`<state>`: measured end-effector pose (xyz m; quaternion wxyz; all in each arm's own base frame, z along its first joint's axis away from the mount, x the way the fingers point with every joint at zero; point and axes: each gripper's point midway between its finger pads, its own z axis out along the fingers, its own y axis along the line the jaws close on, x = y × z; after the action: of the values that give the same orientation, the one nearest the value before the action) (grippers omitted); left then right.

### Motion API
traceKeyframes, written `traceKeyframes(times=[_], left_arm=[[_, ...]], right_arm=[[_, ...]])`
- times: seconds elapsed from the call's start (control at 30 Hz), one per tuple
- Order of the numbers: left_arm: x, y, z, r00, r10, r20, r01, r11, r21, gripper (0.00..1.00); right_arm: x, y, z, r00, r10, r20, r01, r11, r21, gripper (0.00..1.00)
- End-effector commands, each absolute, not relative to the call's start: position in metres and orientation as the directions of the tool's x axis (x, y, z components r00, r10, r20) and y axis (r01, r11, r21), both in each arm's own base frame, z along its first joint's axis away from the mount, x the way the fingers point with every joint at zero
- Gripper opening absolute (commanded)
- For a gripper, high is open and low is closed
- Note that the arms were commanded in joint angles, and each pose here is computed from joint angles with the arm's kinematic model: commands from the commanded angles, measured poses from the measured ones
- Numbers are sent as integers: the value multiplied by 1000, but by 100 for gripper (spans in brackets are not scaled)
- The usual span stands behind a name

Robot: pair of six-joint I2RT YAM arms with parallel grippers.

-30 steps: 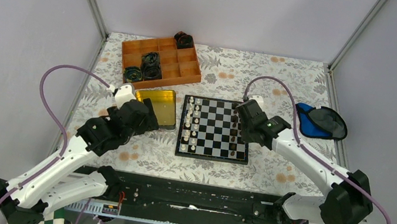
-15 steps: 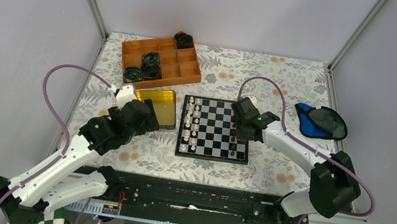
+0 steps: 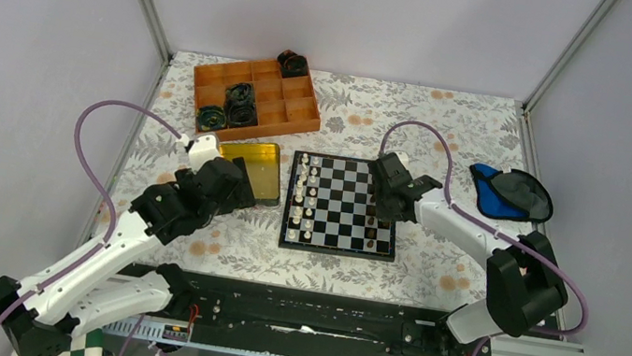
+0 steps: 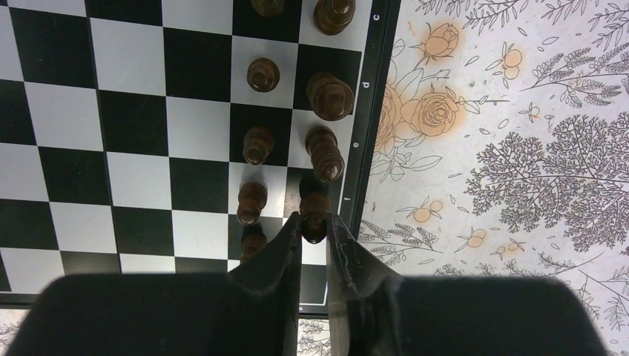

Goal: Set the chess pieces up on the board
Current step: Place the chess piece on the chessboard.

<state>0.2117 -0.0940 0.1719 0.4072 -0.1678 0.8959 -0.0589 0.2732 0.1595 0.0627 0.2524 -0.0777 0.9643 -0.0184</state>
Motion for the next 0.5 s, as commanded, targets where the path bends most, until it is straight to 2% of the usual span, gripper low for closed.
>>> traceKeyframes(times=[0.0,0.47], left_arm=[[222,-96,177,-582,-346,-736,-241,938,-250,99],[223,-96,175,-588,-332,-738,-236,943,-236,99]], right_arm=[[287,167,69,-845,-146,-514,-141,989,-49,0],[288,168,62,-855,-141,-499,-136,990,-46,0]])
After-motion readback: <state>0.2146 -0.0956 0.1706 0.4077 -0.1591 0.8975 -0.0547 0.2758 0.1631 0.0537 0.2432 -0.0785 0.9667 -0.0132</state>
